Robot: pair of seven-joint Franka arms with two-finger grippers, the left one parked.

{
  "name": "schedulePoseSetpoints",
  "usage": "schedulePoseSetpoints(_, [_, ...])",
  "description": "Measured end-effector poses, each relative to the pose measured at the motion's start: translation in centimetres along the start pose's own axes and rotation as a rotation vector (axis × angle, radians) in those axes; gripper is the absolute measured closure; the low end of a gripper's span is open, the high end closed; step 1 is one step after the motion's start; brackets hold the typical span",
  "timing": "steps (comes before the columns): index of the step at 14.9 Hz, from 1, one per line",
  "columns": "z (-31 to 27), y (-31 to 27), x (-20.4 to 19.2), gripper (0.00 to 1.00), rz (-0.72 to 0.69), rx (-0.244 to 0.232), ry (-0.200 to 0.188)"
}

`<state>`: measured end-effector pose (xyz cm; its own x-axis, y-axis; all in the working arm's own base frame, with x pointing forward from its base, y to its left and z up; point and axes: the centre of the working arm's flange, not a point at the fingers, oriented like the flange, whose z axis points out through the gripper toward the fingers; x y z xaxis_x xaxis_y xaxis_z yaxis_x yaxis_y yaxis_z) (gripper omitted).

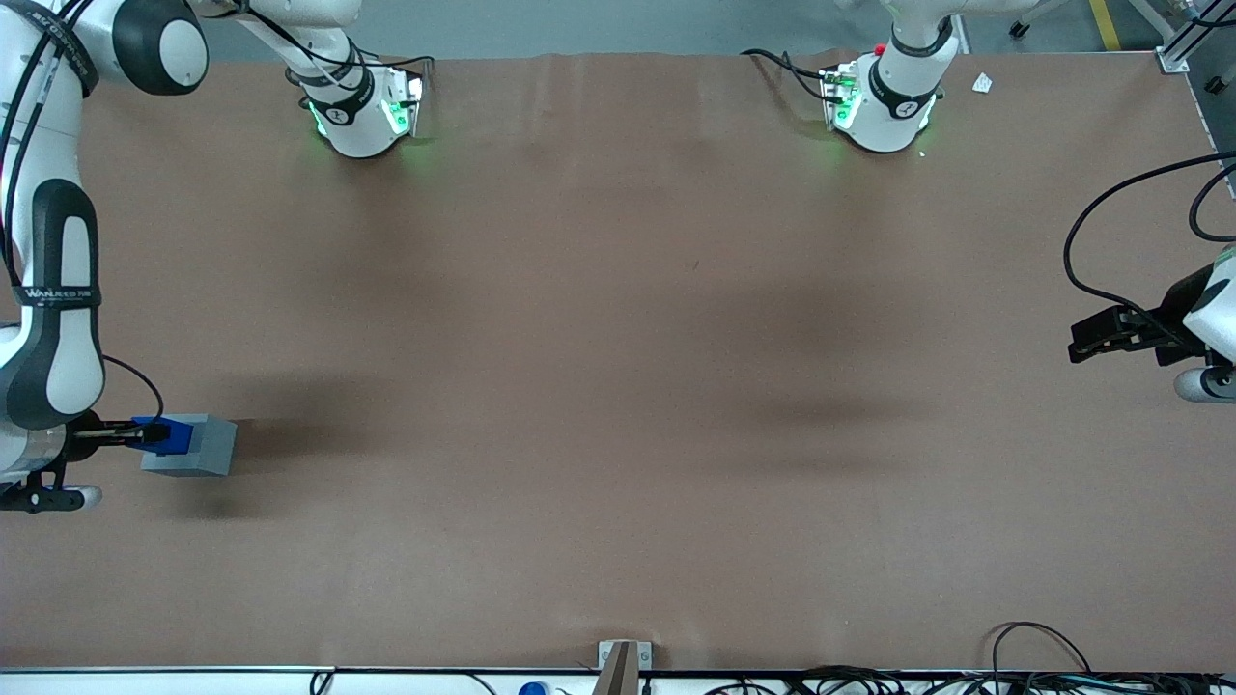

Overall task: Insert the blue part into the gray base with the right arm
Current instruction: 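Lower the blue block into the gray base's hole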

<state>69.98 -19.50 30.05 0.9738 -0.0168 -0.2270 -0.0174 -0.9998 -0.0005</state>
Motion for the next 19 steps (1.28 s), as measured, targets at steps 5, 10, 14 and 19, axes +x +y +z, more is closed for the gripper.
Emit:
schedulePoseSetpoints(5, [0.0, -0.1, 0.0, 0.49, -0.002, 0.0, 0.0])
schedulePoseSetpoints(10, [0.8, -0.3, 0.3, 0.49, -0.006, 0.002, -0.002])
schedulePoseSetpoints(14, [1.2, -0.4, 0.6, 0.49, -0.008, 0.002, -0.003])
schedulePoseSetpoints(19, [1.3, -0.4, 0.6, 0.42, -0.008, 0.003, -0.004])
